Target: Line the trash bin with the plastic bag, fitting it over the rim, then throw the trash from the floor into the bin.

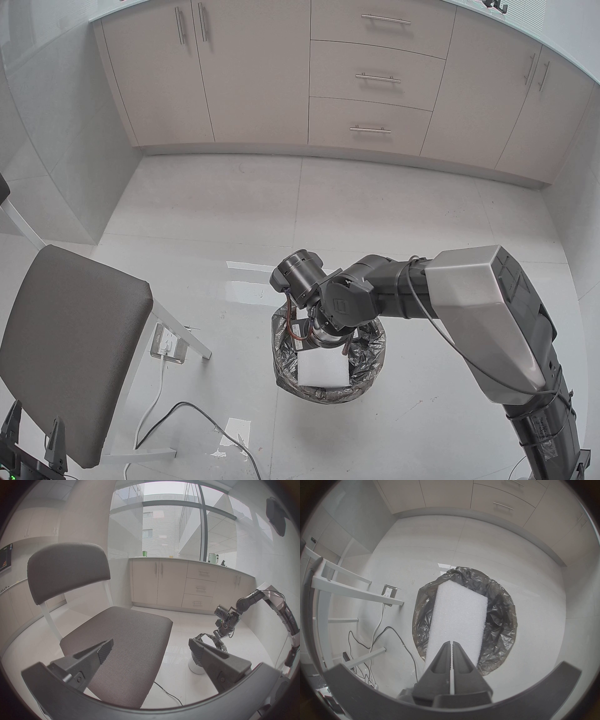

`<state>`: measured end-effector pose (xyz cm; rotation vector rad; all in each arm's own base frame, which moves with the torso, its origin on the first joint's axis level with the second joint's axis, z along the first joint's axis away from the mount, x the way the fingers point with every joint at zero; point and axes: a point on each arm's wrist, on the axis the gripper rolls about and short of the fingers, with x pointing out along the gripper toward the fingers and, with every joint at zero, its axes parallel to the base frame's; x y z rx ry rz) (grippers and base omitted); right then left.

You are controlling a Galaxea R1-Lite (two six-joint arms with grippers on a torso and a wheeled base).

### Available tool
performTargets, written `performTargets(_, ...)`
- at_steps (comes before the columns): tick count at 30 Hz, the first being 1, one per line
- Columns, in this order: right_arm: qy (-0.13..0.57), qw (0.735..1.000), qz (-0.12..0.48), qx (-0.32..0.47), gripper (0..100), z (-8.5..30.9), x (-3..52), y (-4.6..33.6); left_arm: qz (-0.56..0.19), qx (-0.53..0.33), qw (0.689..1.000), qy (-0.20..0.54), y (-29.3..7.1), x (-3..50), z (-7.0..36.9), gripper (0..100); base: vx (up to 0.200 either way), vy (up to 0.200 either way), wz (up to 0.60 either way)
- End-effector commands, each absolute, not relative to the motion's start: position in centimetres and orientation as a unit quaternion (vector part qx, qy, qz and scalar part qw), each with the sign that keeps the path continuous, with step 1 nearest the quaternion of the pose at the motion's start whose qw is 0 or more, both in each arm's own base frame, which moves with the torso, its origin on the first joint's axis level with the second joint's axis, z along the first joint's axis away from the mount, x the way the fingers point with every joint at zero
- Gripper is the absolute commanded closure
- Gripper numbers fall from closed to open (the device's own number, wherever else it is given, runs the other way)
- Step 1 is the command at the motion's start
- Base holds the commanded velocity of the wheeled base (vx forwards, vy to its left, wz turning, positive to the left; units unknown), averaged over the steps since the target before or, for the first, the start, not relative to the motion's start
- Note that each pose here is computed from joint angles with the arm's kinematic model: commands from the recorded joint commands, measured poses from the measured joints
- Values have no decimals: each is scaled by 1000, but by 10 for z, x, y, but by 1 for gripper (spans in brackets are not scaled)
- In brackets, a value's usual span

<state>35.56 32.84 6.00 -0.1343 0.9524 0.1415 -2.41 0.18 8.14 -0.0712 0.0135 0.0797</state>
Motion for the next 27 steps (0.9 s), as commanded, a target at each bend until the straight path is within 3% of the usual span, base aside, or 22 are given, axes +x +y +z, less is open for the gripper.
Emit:
performTargets(1,461,882,71,-68,100,44,356,334,40,-36,999,-1,2,-25,81,0,0,0,0)
performTargets(14,457,884,68,-70,100,23,365,334,40,-36,999,-1,2,-25,81,0,0,0,0)
performTargets(27,452,888,47,-64,100,-30,406,305,40,-36,999,-1,2,-25,81,0,0,0,0)
